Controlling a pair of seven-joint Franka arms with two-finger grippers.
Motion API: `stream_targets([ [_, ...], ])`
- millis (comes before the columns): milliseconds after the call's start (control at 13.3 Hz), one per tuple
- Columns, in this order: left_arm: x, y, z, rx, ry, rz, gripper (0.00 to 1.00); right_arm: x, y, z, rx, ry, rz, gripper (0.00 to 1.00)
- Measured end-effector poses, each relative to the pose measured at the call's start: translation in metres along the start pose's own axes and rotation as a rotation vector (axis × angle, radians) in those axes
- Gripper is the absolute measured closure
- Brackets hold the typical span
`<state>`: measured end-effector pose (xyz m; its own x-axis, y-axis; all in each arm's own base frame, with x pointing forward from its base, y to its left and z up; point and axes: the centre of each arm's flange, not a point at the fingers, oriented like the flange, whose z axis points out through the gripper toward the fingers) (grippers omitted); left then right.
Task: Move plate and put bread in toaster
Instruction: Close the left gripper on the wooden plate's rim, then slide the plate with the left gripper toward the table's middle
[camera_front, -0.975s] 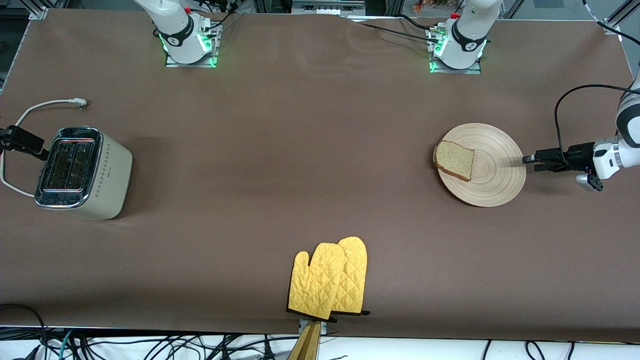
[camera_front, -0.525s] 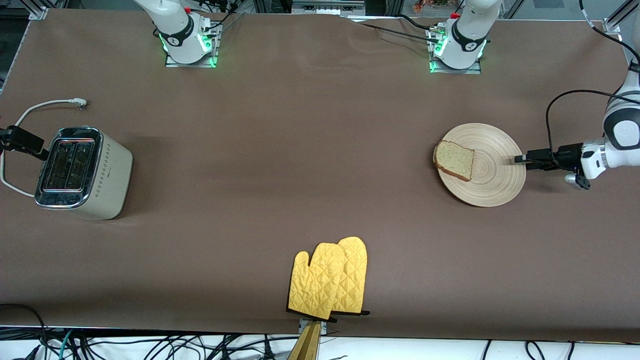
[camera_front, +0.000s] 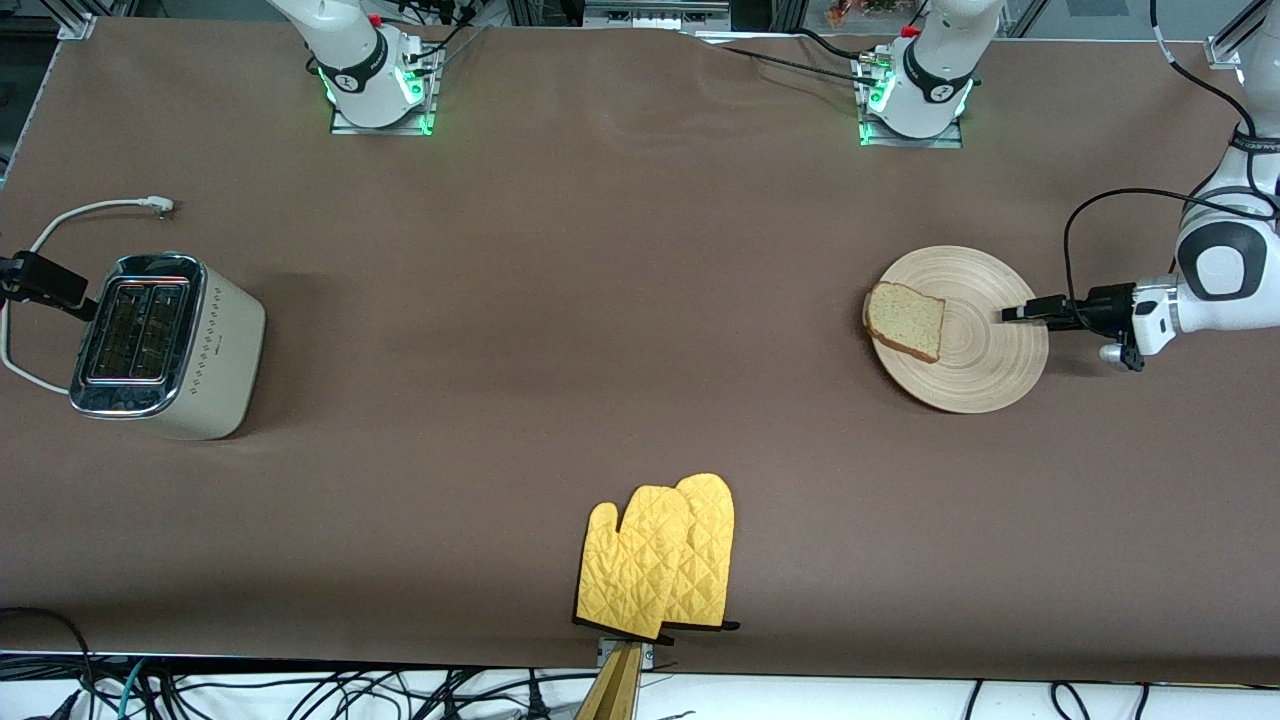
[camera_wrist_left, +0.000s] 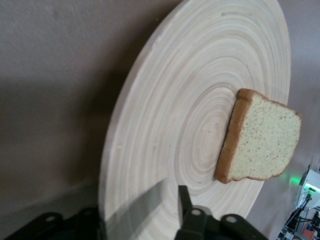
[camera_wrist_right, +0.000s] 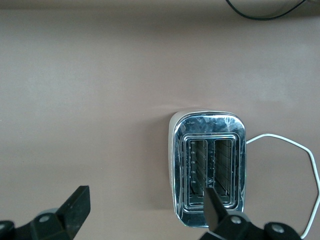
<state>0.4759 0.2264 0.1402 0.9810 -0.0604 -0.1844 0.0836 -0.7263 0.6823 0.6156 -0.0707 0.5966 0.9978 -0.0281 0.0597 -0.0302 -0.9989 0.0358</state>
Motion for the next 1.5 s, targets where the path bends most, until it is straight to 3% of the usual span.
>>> stream_targets([
  [225, -0.003, 0.0, 0.006, -0.028, -0.006, -0.009, 0.81, 0.0, 0.0, 0.0, 0.0, 0.0, 0.001, 0.0],
  [300, -0.003, 0.001, 0.006, -0.034, -0.005, -0.007, 0.83, 0.0, 0.001, 0.0, 0.0, 0.0, 0.001, 0.0],
  [900, 0.003, 0.01, 0.01, -0.051, -0.003, 0.006, 0.84, 0.0, 0.001, 0.0, 0.0, 0.0, 0.002, 0.0],
  [1500, 0.044, 0.092, 0.059, -0.248, 0.03, 0.026, 0.86, 0.0, 0.001, 0.0, 0.0, -0.001, 0.002, 0.0],
])
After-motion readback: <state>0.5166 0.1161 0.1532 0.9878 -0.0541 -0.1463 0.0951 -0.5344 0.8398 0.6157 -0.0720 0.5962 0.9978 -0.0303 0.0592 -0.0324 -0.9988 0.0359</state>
